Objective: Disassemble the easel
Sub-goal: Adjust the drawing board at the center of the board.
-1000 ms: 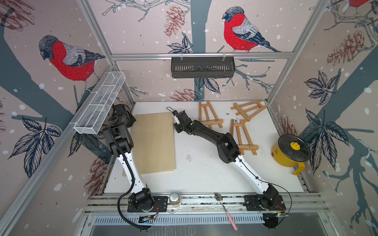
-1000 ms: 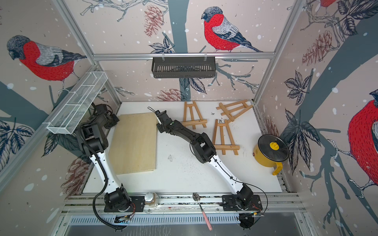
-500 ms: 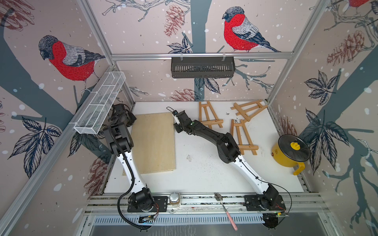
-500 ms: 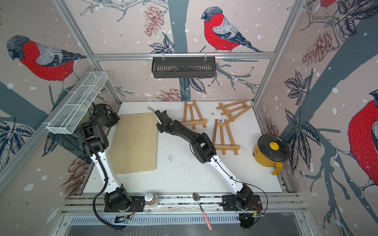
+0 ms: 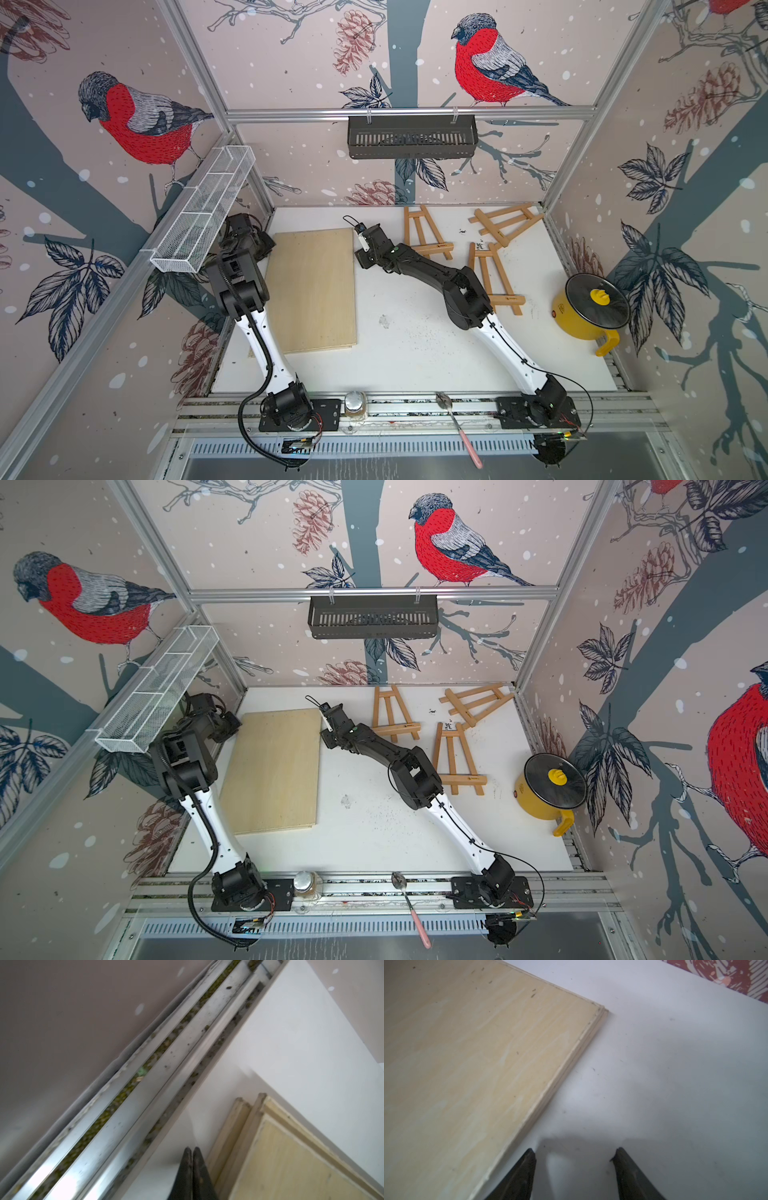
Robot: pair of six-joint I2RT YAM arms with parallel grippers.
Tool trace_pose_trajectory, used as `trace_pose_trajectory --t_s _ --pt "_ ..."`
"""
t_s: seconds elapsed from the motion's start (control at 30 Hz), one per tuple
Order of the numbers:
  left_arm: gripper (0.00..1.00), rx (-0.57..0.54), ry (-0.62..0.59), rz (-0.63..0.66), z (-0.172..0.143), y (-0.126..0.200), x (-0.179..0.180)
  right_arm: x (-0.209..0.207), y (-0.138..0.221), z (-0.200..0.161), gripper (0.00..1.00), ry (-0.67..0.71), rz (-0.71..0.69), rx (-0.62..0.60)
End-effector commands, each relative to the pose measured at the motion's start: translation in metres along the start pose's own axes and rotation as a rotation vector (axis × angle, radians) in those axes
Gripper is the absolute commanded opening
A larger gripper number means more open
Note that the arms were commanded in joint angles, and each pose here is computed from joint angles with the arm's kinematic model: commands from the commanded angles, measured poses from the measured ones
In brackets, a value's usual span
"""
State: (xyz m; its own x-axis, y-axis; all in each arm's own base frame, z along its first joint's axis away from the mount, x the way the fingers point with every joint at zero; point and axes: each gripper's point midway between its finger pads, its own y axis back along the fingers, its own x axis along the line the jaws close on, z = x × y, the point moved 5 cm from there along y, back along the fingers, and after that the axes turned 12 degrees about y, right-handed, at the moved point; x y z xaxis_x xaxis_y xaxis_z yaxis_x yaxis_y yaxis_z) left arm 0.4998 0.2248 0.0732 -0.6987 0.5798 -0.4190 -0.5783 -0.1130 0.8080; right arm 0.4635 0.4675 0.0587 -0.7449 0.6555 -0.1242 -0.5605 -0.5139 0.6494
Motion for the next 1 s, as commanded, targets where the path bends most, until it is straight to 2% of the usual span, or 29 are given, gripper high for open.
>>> trace_pose_trajectory --t_s 0.0,0.17,0.33,0.53,0.7,0.8,0.97 --pt "0.11 -0.082 0.022 -0.012 0.016 0.026 -0.004 -0.010 0.008 -0.023 0.63 -0.027 -0.042 0.101" --pt "0.12 -0.139 0.010 -0.064 0.017 0.063 -0.023 -0.017 0.031 -0.032 0.63 -0.020 -0.075 0.167" --pt "0.12 -0.195 -0.065 -0.098 -0.003 0.100 -0.058 -0.020 0.069 -0.036 0.63 -0.025 -0.097 0.153" --pt "0.12 -0.249 -0.195 -0.174 -0.042 0.143 -0.111 -0.035 0.139 -0.019 0.64 -0.062 -0.111 0.033" --pt "0.13 -0.331 -0.295 -0.282 -0.077 0.199 -0.142 -0.043 0.216 -0.004 0.65 -0.065 -0.127 -0.123" --pt "0.14 -0.367 -0.344 -0.348 -0.102 0.226 -0.148 -0.051 0.256 -0.005 0.67 -0.087 -0.156 -0.193" --pt "0.14 -0.388 -0.412 -0.471 -0.143 0.261 -0.142 -0.084 0.316 -0.034 0.71 -0.203 -0.237 -0.260"
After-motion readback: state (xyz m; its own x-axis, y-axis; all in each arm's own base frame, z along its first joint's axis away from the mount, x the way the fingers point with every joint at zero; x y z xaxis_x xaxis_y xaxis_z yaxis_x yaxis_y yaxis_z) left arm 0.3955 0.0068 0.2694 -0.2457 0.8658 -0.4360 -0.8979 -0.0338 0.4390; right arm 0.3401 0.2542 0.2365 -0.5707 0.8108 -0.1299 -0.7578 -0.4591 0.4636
